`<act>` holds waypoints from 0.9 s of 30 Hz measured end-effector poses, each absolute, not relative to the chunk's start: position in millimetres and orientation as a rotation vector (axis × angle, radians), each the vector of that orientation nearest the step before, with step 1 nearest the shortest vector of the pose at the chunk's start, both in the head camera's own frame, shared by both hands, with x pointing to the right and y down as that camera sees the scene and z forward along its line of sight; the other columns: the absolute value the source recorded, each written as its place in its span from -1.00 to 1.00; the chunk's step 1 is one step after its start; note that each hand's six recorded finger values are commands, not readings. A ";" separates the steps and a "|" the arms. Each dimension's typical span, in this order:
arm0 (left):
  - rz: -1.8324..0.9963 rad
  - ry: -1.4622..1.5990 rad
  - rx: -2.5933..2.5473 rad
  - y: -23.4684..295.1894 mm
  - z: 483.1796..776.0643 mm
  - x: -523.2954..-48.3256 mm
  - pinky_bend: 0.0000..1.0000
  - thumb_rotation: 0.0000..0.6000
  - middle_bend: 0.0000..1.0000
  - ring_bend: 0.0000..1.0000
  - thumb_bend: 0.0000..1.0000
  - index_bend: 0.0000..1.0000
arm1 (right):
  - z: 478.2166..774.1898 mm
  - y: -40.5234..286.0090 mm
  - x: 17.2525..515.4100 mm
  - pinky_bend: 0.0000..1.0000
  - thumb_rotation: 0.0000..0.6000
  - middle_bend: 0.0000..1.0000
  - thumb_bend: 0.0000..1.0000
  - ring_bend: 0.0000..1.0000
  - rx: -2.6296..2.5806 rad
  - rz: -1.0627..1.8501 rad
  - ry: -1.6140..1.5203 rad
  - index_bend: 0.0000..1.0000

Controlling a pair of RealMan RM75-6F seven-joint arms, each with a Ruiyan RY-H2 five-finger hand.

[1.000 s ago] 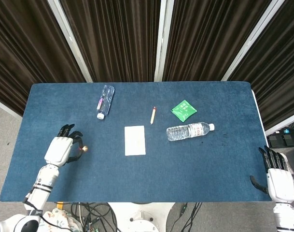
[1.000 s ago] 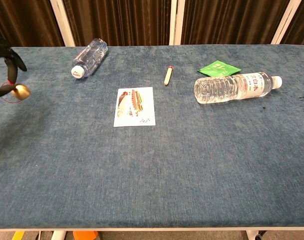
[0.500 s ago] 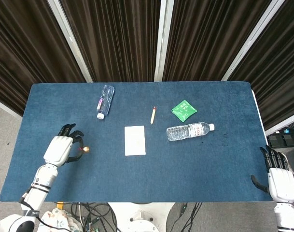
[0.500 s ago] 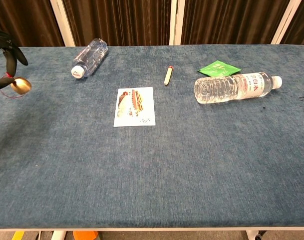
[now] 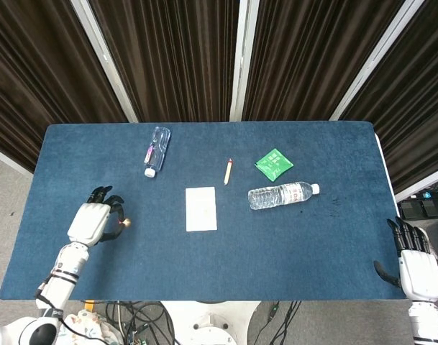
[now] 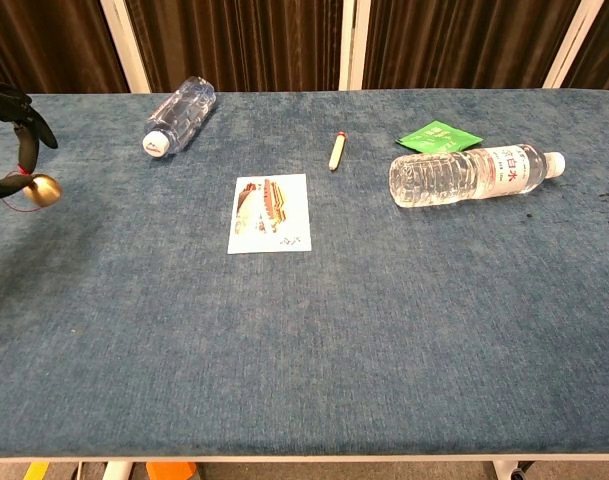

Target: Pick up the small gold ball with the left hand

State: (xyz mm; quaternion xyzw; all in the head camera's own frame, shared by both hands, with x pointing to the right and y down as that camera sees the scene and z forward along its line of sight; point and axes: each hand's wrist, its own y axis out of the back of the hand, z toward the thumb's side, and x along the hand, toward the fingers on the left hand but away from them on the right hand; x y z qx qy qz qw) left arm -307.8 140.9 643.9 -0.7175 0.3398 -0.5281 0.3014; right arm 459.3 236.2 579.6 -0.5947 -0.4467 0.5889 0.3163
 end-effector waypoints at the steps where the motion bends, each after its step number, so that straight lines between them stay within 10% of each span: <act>1: -1.401 0.900 -1.901 141.6 647.2 -306.3 -0.96 1.00 -0.47 -0.89 -0.04 0.32 | 580.5 236.2 459.1 -1.00 1.00 -1.00 -0.66 -1.00 -1.568 1.552 -1.175 -1.00; 27: -1.597 0.781 -1.852 153.0 708.4 -327.3 -0.96 1.00 -0.47 -0.89 -0.05 0.30 | 581.8 236.8 458.2 -1.00 1.00 -1.00 -0.66 -1.00 -1.574 1.551 -1.171 -1.00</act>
